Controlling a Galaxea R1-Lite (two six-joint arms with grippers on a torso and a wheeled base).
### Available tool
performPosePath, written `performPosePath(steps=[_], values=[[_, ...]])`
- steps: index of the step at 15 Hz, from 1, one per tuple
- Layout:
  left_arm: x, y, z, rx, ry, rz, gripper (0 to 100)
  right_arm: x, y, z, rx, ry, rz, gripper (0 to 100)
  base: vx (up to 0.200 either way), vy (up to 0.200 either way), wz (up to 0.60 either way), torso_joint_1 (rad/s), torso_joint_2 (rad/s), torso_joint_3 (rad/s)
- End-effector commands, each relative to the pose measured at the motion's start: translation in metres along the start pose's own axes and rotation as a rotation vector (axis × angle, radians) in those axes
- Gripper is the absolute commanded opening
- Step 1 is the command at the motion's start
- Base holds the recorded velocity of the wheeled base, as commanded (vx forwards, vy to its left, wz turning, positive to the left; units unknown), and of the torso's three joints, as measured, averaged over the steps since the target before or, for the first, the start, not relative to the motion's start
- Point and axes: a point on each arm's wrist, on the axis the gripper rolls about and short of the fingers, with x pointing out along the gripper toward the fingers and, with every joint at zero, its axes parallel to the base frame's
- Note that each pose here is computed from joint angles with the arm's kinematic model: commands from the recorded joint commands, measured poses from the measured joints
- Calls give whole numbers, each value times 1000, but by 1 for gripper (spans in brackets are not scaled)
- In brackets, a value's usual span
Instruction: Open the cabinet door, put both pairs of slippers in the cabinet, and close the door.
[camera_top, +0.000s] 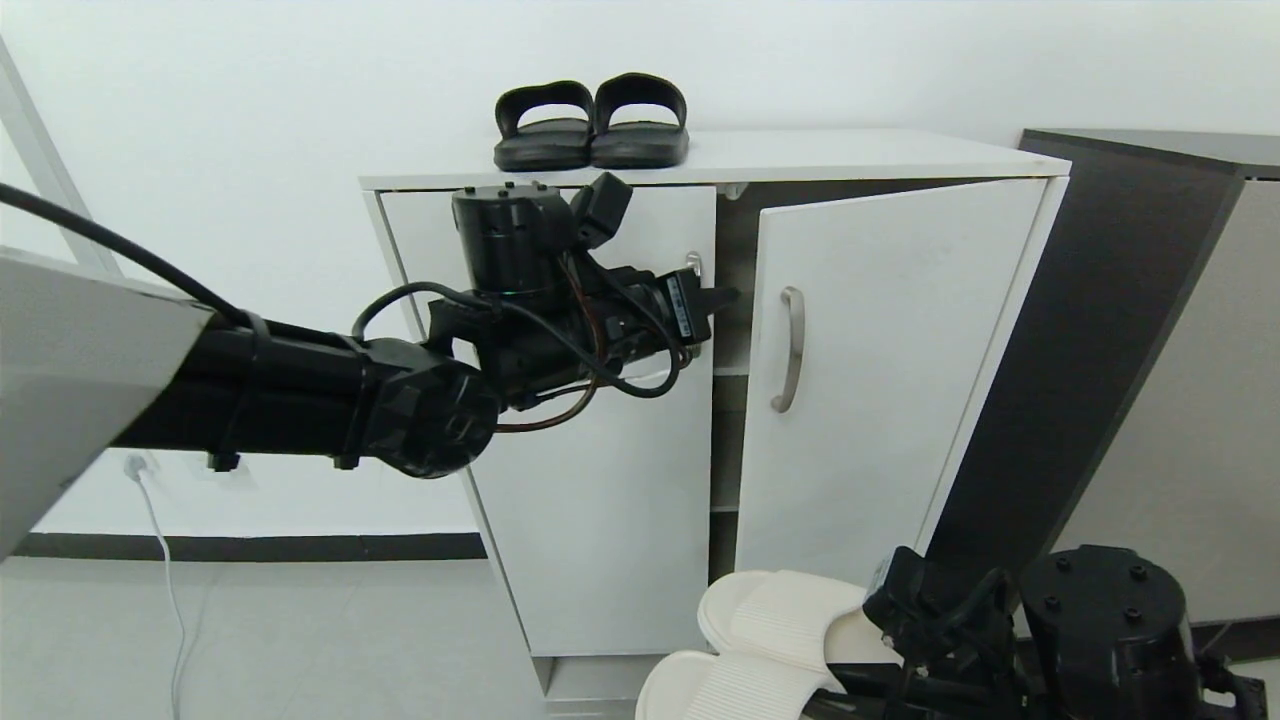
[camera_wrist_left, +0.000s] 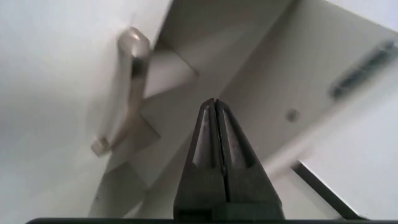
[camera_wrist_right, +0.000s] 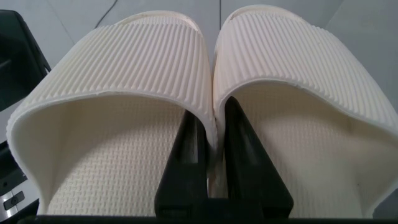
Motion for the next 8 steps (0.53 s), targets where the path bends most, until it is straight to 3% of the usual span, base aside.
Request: performPosePath(steps=[1, 3, 5, 7, 8], values=[[15, 11, -13, -9, 22, 10, 0, 0, 2, -1, -2, 6, 5, 0, 0, 0, 0, 0, 0, 0], [18, 13, -14, -9, 22, 10, 0, -1, 4, -4, -6, 17, 15, 0, 0, 0, 0, 0, 0, 0], [19, 9, -16, -10, 29, 0, 0, -1, 7, -7, -10, 29, 27, 0, -200, 0, 0, 2, 2, 5], [21, 0, -20, -9, 37, -20, 0, -1, 9, -8, -13, 29, 33, 0, -200, 0, 0, 10, 0, 0], [19, -12, -26, -7, 56, -44, 0, -1, 9, -8, -13, 29, 33, 0, -200, 0, 0, -2, 7, 2]])
